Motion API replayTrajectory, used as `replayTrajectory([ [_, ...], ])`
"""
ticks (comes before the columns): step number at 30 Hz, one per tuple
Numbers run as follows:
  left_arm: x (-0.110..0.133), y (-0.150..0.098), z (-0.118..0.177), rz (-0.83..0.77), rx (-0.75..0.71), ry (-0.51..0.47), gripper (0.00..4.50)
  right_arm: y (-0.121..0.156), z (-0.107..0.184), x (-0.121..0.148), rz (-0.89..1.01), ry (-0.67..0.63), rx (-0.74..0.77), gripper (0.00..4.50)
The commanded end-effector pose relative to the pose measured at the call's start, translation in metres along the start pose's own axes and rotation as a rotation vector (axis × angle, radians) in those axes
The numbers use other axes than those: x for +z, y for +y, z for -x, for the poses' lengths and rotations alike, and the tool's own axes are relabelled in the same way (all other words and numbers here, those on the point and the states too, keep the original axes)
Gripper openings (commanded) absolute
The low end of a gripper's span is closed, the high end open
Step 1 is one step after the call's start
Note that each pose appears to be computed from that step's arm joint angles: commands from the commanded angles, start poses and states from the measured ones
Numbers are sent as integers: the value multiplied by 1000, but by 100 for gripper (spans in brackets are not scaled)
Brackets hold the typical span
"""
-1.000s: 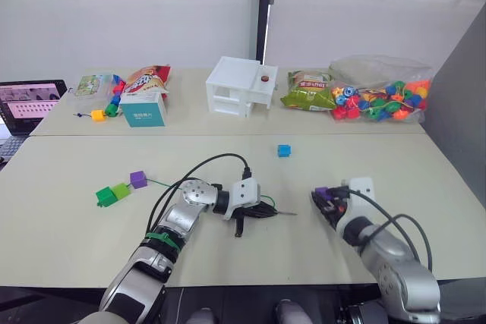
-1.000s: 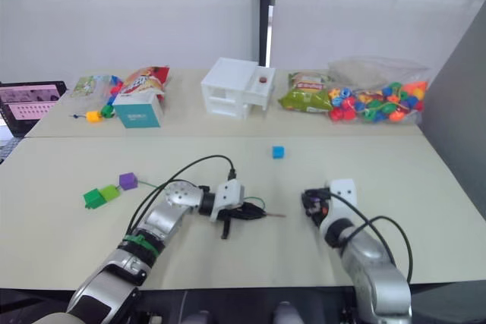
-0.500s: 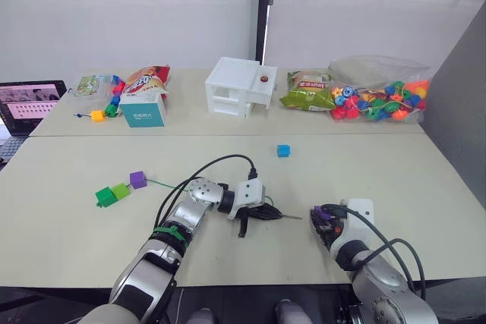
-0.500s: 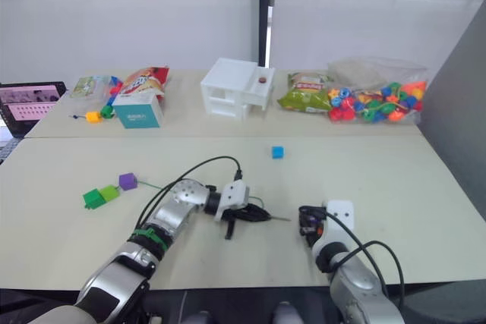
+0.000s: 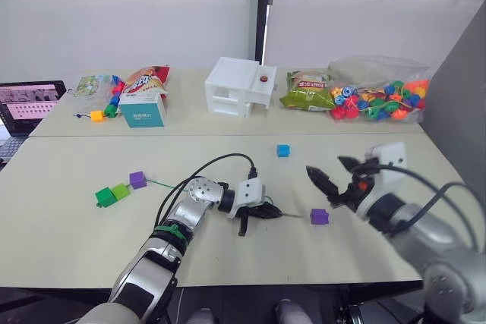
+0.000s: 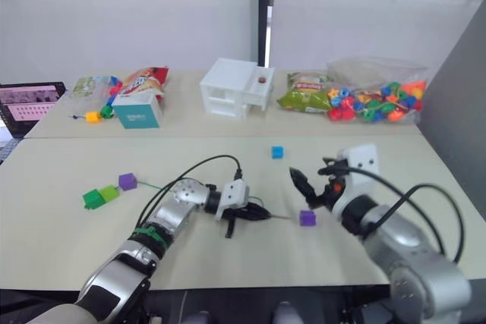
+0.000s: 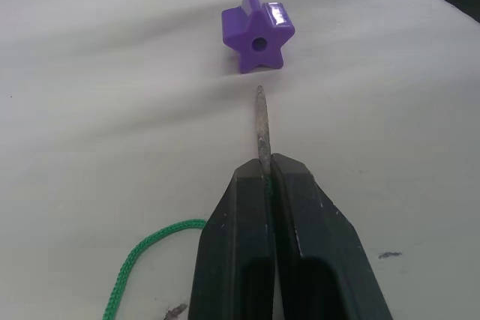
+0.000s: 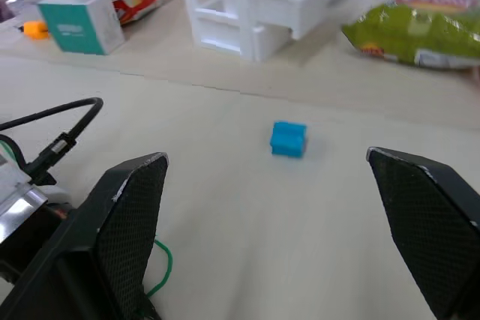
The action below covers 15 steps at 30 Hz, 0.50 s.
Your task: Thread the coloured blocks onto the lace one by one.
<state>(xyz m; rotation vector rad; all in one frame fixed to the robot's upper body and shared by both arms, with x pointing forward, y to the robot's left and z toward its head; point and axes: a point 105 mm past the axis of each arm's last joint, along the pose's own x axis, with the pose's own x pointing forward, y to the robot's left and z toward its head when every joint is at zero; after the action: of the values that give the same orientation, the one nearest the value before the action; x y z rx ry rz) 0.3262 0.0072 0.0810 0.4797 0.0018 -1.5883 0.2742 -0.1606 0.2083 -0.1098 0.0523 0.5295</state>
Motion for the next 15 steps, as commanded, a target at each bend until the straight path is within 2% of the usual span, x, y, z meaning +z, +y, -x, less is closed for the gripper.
replayTrajectory([
  [1,4,3,3,-21,31,-12,0,11,9,-5,175,151,202,448],
  [6,3,3,5,-20,51,-11,0,-1,31,-37,474,480,421,448],
  [10,4,2,6,-23,71,-12,0,-9,23,-51,607,578,531,448],
  [15,5,-5,6,-20,72,-17,0,-10,10,-71,666,619,608,448],
])
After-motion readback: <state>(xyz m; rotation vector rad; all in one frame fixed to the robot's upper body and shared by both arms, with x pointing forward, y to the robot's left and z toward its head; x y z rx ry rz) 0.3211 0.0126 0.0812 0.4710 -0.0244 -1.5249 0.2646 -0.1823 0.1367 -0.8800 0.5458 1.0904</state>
